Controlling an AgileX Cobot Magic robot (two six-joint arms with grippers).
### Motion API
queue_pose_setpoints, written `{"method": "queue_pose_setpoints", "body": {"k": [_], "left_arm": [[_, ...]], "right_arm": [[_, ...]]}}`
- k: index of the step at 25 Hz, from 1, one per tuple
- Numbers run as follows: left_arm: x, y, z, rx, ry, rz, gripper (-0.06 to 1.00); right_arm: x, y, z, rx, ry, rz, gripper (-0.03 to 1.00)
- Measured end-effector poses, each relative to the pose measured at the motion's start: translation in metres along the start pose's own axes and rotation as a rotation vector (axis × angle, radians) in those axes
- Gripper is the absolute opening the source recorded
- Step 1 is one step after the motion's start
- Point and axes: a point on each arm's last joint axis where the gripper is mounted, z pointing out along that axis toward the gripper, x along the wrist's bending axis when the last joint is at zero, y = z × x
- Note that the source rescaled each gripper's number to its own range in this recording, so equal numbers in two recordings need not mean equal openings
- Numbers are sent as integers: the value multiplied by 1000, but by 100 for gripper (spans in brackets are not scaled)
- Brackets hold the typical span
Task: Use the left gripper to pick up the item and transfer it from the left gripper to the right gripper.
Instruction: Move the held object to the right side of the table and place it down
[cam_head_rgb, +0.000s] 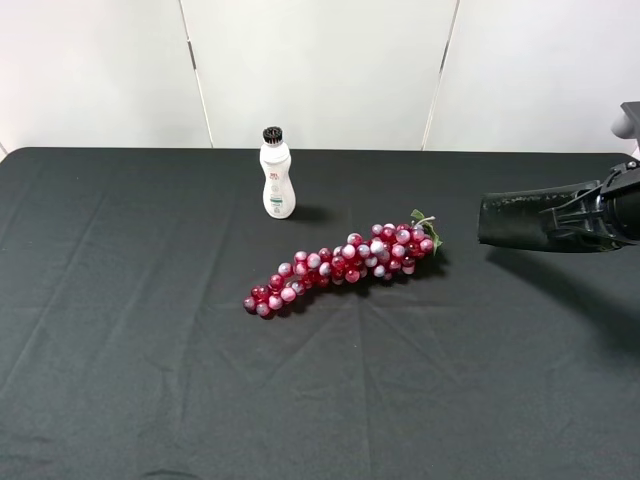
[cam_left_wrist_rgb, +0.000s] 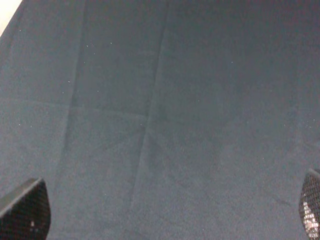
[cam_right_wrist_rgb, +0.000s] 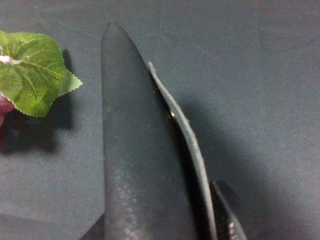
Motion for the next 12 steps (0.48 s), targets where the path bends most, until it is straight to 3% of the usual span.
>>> {"method": "queue_pose_setpoints", "body": {"k": [2,3,6,7,9,12], "left_arm": [[0,0,0,0,0,0,100],[0,0,0,0,0,0,100],[0,0,0,0,0,0,100],[0,0,0,0,0,0,100],[0,0,0,0,0,0,100],[0,0,0,0,0,0,100]], "right_arm": [[0,0,0,0,0,25,1],[0,0,0,0,0,38,6],[0,0,0,-4,0,115,71],[0,0,0,-4,1,137,83],[0,0,0,-5,2,165,94],[0,0,0,-5,2,173,98]]}}
